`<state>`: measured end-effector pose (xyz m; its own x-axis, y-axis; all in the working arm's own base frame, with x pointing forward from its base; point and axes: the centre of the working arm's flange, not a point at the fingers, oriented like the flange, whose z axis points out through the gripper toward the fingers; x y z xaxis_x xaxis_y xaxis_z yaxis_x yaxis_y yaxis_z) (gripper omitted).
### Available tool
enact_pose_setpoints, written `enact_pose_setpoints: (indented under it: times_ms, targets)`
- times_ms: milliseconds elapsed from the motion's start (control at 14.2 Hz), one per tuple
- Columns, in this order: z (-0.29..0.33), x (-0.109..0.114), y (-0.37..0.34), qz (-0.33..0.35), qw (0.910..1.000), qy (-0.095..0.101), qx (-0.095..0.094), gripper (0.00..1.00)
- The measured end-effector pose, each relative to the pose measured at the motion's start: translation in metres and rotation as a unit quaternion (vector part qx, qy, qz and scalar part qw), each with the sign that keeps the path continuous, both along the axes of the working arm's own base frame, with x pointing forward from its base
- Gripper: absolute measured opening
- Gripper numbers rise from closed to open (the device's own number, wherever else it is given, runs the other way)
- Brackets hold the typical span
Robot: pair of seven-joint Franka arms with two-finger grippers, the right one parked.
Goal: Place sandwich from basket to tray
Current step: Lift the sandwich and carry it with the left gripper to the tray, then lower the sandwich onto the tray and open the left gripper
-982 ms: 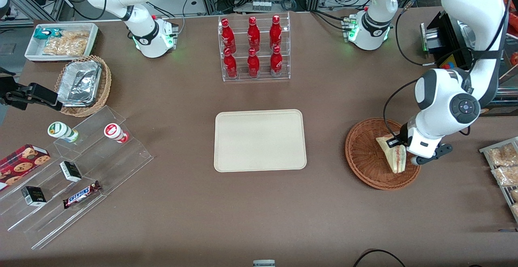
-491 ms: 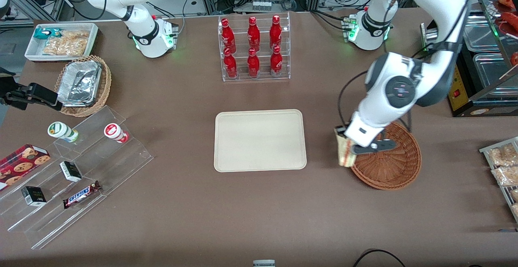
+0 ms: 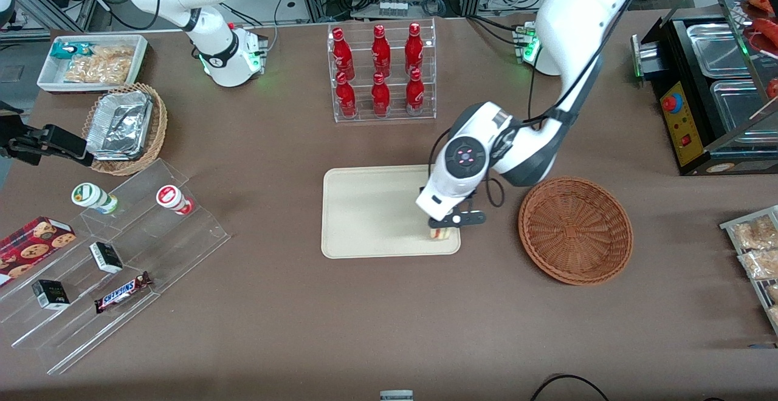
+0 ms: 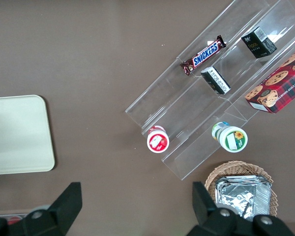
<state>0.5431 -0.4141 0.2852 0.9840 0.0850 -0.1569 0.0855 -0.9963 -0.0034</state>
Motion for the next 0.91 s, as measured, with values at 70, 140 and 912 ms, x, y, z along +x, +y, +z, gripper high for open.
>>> enact_pose_setpoints:
  times_ms: [70, 140, 912]
  targets:
    - [-0.005, -0.004, -0.017, 0.002, 1.0, 0.0, -0.002, 0.15]
    - [-0.01, -0.01, -0.032, 0.002, 1.0, 0.0, -0.001, 0.15]
    - [-0.062, -0.029, -0.112, 0.03, 0.9994, -0.013, 0.012, 0.15]
